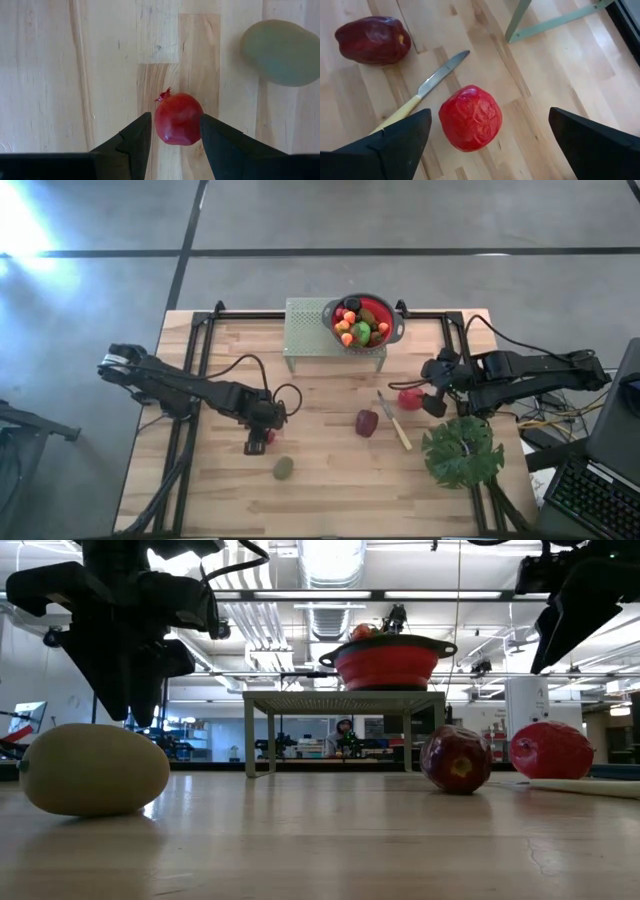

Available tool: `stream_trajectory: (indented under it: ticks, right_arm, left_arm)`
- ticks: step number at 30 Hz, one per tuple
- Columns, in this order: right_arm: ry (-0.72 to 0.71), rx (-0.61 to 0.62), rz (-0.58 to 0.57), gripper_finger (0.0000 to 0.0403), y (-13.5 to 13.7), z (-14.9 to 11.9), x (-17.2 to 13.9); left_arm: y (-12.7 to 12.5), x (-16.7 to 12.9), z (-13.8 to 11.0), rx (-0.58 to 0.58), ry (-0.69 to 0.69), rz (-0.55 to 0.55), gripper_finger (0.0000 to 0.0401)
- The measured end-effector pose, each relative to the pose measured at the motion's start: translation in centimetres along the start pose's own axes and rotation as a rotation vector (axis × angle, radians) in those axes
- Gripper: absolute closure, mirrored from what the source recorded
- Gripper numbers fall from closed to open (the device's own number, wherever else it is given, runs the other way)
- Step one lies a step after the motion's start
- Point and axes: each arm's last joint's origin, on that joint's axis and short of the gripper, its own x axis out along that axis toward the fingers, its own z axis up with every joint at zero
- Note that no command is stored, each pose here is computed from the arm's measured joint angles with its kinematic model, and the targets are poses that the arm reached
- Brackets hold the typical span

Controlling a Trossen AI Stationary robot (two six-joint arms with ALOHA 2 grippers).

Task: Pick & Place Fruit
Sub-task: Put the red apple into the black strainer bowl on the shelf

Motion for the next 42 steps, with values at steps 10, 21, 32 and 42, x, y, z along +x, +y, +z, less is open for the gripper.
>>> stream_trajectory:
  ticks: [10,21,32,42]
  right_arm:
    - [-0.001,0.120,-0.018,0.0003,-0.1,-0.3,0.3]
    - [0.008,0.233,-0.019,0.0003,0.1,-0.9,1.5]
    - [0.010,0.205,0.044,0.0003,0.5,-1.2,3.2]
    - [0.134,0.050,0.006,0.0003,1.4,-0.8,5.3]
  left_arm:
    - [0.0,0.0,0.0,0.000,-0.002,0.000,0.0229]
    - [0.0,0.0,0.0,0.000,-0.004,-0.001,0.0229]
    - [0.0,0.0,0.0,0.000,-0.004,-0.001,0.0229]
    - [0.0,0.0,0.0,0.000,-0.004,-0.001,0.0229]
